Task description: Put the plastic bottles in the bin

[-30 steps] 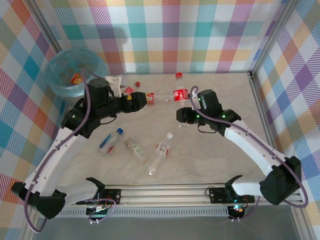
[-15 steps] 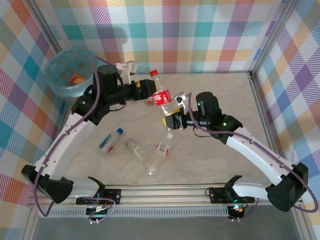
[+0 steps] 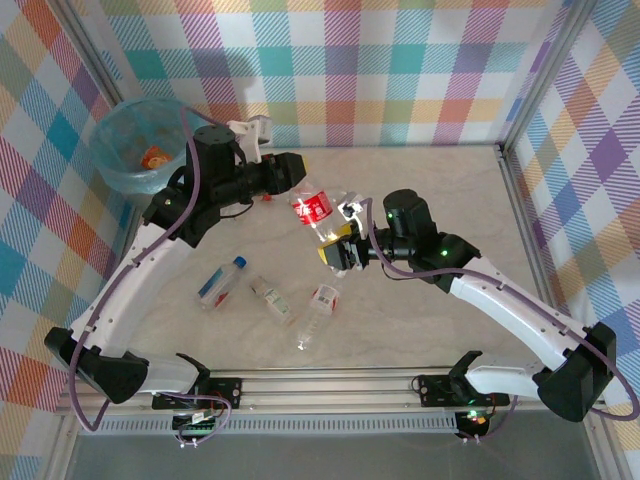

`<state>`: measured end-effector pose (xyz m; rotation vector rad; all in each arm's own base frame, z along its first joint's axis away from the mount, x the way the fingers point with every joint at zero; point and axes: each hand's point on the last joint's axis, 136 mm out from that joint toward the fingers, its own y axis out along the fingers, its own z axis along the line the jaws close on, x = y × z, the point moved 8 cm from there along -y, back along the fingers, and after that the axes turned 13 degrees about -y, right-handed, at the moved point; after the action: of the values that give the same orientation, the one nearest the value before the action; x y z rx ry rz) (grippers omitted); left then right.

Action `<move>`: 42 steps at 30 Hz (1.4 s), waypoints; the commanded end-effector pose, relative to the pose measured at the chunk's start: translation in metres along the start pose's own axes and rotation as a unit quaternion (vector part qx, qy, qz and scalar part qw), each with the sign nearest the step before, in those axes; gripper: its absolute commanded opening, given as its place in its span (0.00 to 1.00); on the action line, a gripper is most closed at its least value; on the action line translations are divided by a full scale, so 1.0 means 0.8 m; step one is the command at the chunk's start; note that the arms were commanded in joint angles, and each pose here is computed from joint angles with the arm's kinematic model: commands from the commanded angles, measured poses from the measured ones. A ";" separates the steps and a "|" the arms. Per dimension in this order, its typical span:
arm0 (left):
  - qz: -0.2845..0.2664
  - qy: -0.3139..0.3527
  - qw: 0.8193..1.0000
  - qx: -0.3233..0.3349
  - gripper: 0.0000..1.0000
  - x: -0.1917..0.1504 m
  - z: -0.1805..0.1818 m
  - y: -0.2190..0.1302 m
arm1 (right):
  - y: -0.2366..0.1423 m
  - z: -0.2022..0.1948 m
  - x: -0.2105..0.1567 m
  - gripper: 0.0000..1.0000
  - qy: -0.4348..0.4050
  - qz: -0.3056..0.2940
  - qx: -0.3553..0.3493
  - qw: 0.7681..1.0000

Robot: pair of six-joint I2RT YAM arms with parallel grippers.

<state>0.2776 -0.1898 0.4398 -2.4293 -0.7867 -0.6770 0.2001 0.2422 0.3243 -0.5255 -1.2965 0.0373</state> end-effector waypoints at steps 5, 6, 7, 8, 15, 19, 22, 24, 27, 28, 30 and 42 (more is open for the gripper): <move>-0.049 0.026 0.998 0.004 0.15 0.011 -0.017 -0.028 | 0.006 0.006 0.015 0.63 -0.019 -0.012 0.006 1.000; -0.057 0.030 0.998 0.007 0.11 0.013 -0.018 -0.031 | 0.007 0.005 0.018 0.68 -0.016 -0.014 0.003 1.000; -0.066 0.034 0.997 0.012 0.08 0.016 -0.019 -0.035 | 0.008 0.005 0.023 0.73 -0.012 -0.015 0.002 1.000; -0.077 0.040 0.996 0.020 0.05 0.019 -0.020 -0.040 | 0.010 0.003 0.027 0.79 -0.007 -0.017 -0.001 1.000; -0.187 0.093 0.973 0.103 0.00 0.060 -0.026 -0.096 | 0.017 -0.016 0.056 0.96 0.031 -0.059 -0.065 0.996; -0.245 0.098 0.956 0.130 0.00 0.094 -0.024 -0.128 | 0.026 -0.019 0.081 0.97 0.059 -0.092 -0.050 0.993; -0.286 0.096 0.942 0.145 0.00 0.122 -0.022 -0.149 | 0.041 -0.019 0.101 0.96 0.083 -0.103 -0.023 0.991; -0.307 0.092 0.936 0.148 0.00 0.141 -0.019 -0.161 | 0.054 -0.016 0.115 0.95 0.089 -0.107 -0.011 0.990; -0.343 0.084 0.920 0.169 0.00 0.170 -0.010 -0.182 | 0.075 -0.006 0.138 0.93 0.084 -0.110 0.008 0.990; -0.357 0.081 0.913 0.179 0.00 0.180 -0.005 -0.189 | 0.083 -0.001 0.146 0.93 0.080 -0.111 0.016 0.990; -0.383 0.076 0.899 0.197 0.00 0.199 0.005 -0.201 | 0.099 0.006 0.162 0.93 0.074 -0.113 0.030 0.990; -0.449 0.020 0.846 0.286 0.00 0.286 0.099 -0.246 | 0.210 0.015 0.218 0.89 0.095 -0.120 0.093 0.984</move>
<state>0.3419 0.0736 0.5669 -1.4466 -1.7868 -0.6739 0.2784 0.4345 0.4226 -0.2366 -1.1984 -0.1117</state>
